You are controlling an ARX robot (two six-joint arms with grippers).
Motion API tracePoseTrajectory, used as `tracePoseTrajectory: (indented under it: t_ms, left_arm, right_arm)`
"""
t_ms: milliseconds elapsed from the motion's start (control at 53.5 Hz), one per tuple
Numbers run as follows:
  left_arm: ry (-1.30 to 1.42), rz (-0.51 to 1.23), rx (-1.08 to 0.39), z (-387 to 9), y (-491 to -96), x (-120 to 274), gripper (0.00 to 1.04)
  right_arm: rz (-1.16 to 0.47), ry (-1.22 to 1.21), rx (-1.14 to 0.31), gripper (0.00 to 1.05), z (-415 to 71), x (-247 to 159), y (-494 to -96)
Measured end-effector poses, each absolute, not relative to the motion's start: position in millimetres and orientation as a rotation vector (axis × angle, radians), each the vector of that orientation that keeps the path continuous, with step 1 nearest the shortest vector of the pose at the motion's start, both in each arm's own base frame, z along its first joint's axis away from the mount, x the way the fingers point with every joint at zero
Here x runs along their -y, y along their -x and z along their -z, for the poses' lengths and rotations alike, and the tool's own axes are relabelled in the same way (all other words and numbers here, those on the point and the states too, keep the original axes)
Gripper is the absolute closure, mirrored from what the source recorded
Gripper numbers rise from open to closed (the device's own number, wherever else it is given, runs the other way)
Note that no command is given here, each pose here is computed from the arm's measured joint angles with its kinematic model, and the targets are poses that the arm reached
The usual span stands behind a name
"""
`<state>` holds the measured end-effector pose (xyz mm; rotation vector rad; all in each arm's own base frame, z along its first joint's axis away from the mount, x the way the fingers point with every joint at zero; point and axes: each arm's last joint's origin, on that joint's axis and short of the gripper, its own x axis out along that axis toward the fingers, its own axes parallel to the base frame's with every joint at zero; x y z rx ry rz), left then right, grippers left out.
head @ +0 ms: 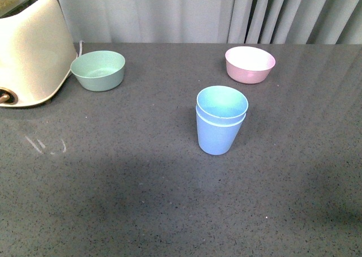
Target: Stack blue cups with both arms
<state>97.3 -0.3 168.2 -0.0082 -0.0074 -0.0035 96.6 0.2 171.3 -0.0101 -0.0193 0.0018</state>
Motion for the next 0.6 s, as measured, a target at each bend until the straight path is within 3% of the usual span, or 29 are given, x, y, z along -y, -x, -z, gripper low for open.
tracePoseTrajectory:
  t_ms: [599]
  left_arm:
    - [0.008, 0.003, 0.007, -168.2, -97.3, 0.3, 0.09]
  right_arm:
    - [-0.002, 0.009, 0.019, 0.09, -171.3, -0.2, -96.6]
